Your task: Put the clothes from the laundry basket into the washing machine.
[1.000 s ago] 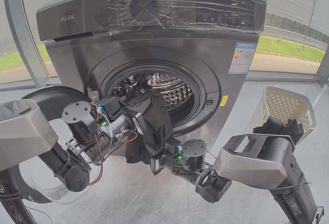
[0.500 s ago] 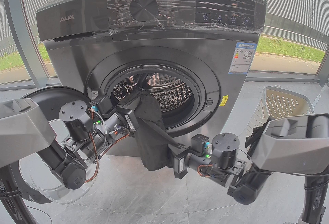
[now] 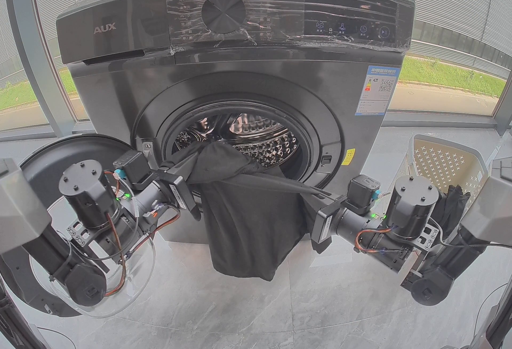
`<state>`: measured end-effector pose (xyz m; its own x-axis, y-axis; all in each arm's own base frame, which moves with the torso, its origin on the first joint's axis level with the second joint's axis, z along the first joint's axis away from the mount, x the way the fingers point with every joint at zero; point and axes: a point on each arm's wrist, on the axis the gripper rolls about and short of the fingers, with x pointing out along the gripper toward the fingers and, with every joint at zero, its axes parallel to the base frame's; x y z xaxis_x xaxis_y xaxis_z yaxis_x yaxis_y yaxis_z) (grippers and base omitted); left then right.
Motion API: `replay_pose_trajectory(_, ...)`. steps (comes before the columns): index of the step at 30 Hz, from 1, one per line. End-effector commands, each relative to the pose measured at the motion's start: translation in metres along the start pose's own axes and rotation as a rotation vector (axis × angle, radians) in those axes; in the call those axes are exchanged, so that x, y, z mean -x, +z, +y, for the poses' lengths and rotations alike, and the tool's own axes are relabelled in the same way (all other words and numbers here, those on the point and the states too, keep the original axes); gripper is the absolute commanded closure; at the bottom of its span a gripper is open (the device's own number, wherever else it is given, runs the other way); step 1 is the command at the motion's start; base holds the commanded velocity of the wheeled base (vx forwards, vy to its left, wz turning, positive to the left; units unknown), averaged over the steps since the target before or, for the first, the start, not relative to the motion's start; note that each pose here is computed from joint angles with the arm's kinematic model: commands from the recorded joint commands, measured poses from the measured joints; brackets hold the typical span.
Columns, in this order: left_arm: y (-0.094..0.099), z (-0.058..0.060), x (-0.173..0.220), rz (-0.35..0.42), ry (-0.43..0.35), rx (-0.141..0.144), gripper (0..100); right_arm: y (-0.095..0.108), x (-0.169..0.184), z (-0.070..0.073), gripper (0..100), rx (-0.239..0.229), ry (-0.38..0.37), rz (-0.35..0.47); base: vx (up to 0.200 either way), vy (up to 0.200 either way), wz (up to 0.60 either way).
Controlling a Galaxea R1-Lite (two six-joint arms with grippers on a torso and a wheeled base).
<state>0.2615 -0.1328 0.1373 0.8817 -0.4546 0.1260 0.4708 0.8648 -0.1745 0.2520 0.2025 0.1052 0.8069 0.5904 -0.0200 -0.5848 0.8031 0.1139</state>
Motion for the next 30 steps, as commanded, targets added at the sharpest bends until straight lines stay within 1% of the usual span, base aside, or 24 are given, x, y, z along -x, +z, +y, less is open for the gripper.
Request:
replay_pose_trajectory(1, 0.032, -0.007, 0.026, -0.082, -0.043, 0.003, 100, 0.03, 0.018, 0.002, 100, -0.004, 0.008, -0.092, 0.0, 0.0, 0.0)
replay_pose_trajectory(5, 0.035, -0.008, 0.036, -0.081, -0.066, 0.002, 100, 0.032, 0.026, 0.002, 100, -0.012, 0.002, -0.092, 0.0, 0.0, 0.0)
replay_pose_trajectory(12, 0.034, -0.009, 0.04, -0.072, -0.071, 0.008, 100, 0.034, 0.025, 0.002, 100, -0.016, 0.002, -0.105, 0.0, 0.0, 0.0)
replay_pose_trajectory(15, 0.032, -0.009, 0.042, -0.061, -0.073, 0.008, 100, 0.035, 0.024, -0.001, 100, -0.016, -0.006, -0.11, 0.0, 0.0, 0.0)
replay_pose_trajectory(16, 0.03, -0.009, 0.042, -0.053, -0.073, 0.008, 100, 0.036, 0.024, -0.004, 100, -0.016, -0.017, -0.115, 0.0, 0.0, 0.0)
replay_pose_trajectory(17, 0.03, -0.009, 0.042, -0.051, -0.073, 0.009, 0, 0.037, 0.024, -0.005, 100, -0.016, -0.02, -0.115, 0.0, 0.0, 0.0)
replay_pose_trajectory(19, 0.023, -0.008, 0.048, -0.011, -0.097, 0.015, 0, 0.04, 0.021, -0.011, 100, -0.015, -0.04, -0.13, 0.0, 0.0, 0.0)
replay_pose_trajectory(22, 0.015, -0.008, 0.059, 0.047, -0.155, 0.018, 0, 0.044, 0.019, -0.014, 100, -0.015, -0.048, -0.148, 0.0, 0.0, 0.0)
replay_pose_trajectory(26, 0.004, -0.008, 0.073, 0.125, -0.204, 0.022, 0, 0.051, 0.015, -0.014, 100, -0.017, -0.049, -0.181, 0.0, 0.0, 0.0)
replay_pose_trajectory(27, 0.004, -0.008, 0.074, 0.127, -0.207, 0.022, 0, 0.051, 0.015, -0.014, 100, -0.017, -0.049, -0.181, 0.0, 0.0, 0.0)
replay_pose_trajectory(28, 0.0, -0.007, 0.075, 0.147, -0.213, 0.021, 0, 0.053, 0.015, -0.014, 100, -0.018, -0.049, -0.19, 0.0, 0.0, 0.0)
replay_pose_trajectory(30, -0.001, -0.007, 0.075, 0.152, -0.212, 0.02, 0, 0.053, 0.015, -0.014, 100, -0.018, -0.049, -0.19, 0.0, 0.0, 0.0)
